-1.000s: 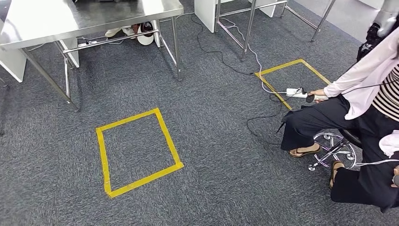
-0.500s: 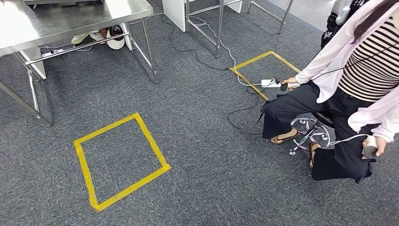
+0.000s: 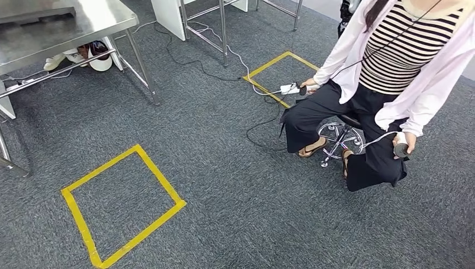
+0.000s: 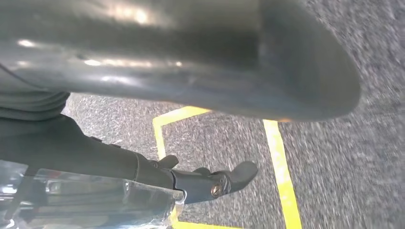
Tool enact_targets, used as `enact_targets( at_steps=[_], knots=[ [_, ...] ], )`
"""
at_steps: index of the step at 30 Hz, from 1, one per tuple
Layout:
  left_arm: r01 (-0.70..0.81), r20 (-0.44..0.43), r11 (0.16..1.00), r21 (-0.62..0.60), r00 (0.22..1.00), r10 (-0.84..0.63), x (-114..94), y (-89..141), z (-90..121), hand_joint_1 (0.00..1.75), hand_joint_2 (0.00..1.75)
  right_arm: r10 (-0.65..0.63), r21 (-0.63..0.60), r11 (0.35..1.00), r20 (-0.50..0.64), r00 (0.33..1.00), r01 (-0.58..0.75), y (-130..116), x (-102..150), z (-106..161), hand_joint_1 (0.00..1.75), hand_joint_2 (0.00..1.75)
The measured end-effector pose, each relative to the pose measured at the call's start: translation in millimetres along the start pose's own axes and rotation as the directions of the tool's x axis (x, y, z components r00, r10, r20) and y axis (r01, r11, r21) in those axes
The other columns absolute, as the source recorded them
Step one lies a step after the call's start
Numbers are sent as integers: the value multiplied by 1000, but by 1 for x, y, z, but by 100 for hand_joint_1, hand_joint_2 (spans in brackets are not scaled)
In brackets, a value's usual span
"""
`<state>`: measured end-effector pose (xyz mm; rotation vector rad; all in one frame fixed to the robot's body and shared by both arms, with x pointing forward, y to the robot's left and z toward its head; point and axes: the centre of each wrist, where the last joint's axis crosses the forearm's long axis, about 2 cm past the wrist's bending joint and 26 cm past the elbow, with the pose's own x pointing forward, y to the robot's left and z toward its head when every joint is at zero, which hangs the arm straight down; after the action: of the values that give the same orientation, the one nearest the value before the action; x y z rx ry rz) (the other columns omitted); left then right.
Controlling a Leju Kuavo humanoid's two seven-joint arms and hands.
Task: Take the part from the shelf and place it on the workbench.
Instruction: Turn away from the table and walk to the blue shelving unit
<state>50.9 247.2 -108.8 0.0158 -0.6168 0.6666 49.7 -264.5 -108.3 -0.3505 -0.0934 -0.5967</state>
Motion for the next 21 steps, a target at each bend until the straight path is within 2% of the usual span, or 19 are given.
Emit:
enact_targets(
  at_steps=[21],
  knots=[
    [-15, 0, 1000, 6, 1000, 15, -1, 1, 1, 0, 0, 0, 4, 1000, 11, 1000, 0, 2, -1, 1, 0, 0]
  ],
)
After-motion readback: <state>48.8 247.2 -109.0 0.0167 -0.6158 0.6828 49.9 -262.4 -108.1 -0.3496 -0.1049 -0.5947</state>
